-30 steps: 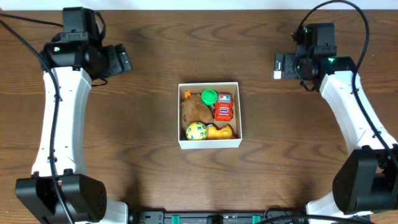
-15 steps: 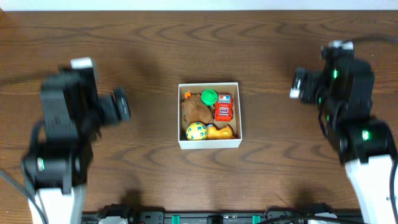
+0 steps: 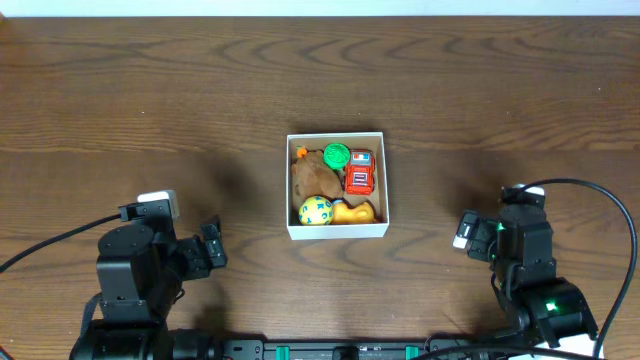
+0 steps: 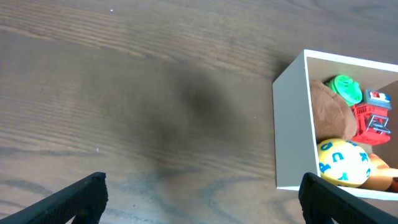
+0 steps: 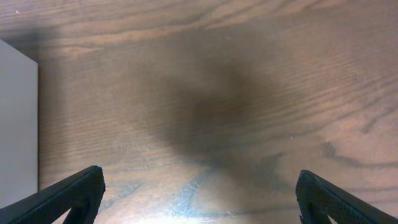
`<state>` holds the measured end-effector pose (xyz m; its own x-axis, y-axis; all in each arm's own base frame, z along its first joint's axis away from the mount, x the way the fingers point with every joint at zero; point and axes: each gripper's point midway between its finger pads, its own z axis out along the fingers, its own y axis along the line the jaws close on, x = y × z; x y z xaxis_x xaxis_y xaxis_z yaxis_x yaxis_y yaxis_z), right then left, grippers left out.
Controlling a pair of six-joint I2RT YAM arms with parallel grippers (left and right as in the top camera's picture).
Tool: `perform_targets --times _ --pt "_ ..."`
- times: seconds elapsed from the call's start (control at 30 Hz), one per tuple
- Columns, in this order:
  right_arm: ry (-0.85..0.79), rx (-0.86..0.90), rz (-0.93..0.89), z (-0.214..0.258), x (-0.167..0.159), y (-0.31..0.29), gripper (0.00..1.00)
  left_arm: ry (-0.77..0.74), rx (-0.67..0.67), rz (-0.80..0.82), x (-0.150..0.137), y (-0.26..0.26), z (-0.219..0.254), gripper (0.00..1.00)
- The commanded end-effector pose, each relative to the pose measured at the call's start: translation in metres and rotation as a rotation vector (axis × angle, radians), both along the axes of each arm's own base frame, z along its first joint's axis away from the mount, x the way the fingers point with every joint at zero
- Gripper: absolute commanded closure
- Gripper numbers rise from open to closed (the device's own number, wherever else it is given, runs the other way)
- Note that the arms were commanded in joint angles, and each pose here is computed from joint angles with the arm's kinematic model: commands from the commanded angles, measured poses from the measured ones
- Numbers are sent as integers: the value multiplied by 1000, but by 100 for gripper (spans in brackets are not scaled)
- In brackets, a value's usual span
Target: Pack container
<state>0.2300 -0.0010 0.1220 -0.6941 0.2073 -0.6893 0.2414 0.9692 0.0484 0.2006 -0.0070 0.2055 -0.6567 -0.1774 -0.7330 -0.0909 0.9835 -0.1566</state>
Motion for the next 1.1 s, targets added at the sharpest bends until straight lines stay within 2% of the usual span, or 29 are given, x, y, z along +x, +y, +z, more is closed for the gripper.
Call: perform_targets --times 0.0,0.67,0.87,1.07 --pt "-21 8 -19 3 1 0 1 0 -22 -3 0 -3 0 2" --pt "-1 23 -1 0 -4 3 1 0 -22 -3 0 -3 0 2" --pt "-175 -16 89 27 -1 -1 1 0 -22 -3 0 -3 0 2" --pt "-412 -44 70 43 -8 -13 1 0 -22 -3 0 -3 0 2"
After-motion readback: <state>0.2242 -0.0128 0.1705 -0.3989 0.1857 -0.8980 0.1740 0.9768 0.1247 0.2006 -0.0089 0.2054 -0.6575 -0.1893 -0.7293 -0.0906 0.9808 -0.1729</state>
